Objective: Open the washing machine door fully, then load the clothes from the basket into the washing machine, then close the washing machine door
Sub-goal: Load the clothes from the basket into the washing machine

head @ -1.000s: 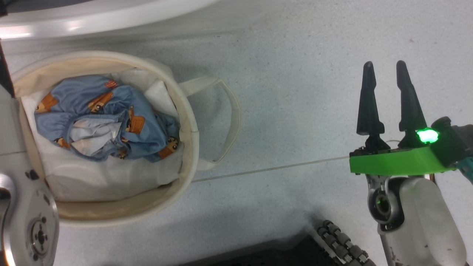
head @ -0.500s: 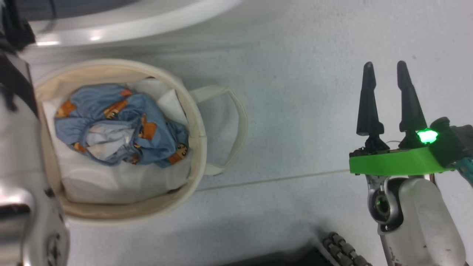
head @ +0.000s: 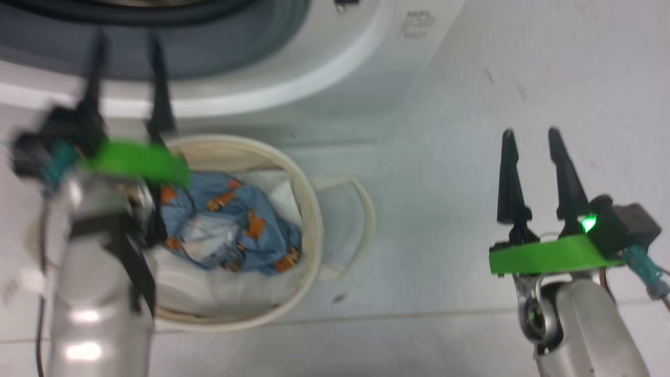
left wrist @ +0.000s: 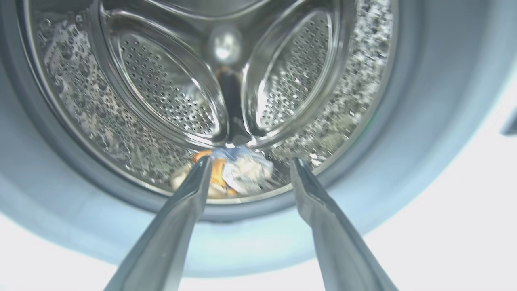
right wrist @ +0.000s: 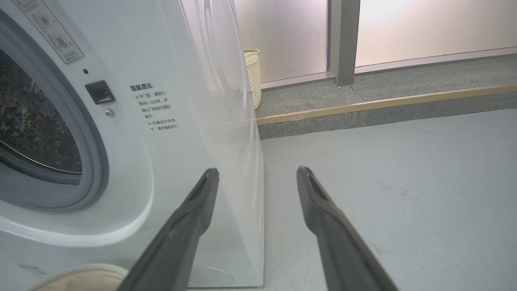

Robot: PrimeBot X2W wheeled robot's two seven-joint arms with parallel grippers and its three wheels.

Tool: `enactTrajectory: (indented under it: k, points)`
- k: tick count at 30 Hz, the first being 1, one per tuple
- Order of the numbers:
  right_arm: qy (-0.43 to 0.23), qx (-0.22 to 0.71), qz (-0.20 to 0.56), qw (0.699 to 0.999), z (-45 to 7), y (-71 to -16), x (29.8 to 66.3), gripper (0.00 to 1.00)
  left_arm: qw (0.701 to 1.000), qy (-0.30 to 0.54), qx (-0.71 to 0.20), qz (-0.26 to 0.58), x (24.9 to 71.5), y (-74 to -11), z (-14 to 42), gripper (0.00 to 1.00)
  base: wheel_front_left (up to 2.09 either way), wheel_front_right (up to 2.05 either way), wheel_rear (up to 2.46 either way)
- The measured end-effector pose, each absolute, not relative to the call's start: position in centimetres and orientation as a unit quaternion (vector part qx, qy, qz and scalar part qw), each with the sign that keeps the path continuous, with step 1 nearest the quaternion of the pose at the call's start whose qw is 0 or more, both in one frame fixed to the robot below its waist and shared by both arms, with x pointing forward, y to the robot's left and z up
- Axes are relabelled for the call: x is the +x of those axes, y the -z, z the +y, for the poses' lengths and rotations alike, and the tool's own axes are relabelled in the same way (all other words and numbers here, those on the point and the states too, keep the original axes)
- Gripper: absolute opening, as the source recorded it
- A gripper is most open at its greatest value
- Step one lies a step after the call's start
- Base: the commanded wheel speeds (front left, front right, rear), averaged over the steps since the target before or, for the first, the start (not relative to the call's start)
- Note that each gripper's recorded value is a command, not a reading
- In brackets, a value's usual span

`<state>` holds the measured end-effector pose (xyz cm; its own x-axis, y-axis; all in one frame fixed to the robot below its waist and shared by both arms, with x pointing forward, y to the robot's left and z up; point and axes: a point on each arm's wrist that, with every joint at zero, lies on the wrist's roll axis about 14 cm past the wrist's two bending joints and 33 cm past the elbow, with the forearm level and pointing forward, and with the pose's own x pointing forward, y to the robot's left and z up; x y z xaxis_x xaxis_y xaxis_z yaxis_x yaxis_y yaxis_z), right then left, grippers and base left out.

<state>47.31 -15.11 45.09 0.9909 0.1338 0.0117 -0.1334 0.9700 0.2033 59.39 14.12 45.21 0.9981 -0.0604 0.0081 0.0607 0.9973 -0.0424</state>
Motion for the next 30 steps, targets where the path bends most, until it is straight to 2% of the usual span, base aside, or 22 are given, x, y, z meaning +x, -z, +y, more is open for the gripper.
enactTrajectory:
  k: [9,17,21,25,30]
  points:
    - [-0.090,0.110,-0.036,0.989,-13.5,-49.4,44.3,1.00,0.999,0.002,-0.034,0.008,49.8,-46.8,17.3,1.00,0.00,0.00,0.00]
    - [-0.096,0.122,-0.042,0.987,-12.9,-50.7,40.9,1.00,0.998,0.017,-0.067,0.001,42.4,-48.1,16.9,1.00,0.00,0.00,0.00]
    - [-0.110,0.121,-0.044,0.986,-12.0,-51.2,39.8,1.00,0.998,0.004,-0.069,-0.008,40.1,-48.8,17.3,1.00,0.00,0.00,0.00]
    - [-0.115,0.121,-0.053,0.985,-11.8,-51.9,39.2,1.00,0.997,0.026,-0.067,0.008,38.4,-47.9,15.8,1.00,0.00,0.00,0.00]
    - [-0.120,0.117,-0.055,0.984,-11.4,-52.1,38.9,1.00,0.998,0.023,-0.065,0.003,38.2,-48.3,15.9,1.00,0.00,0.00,0.00]
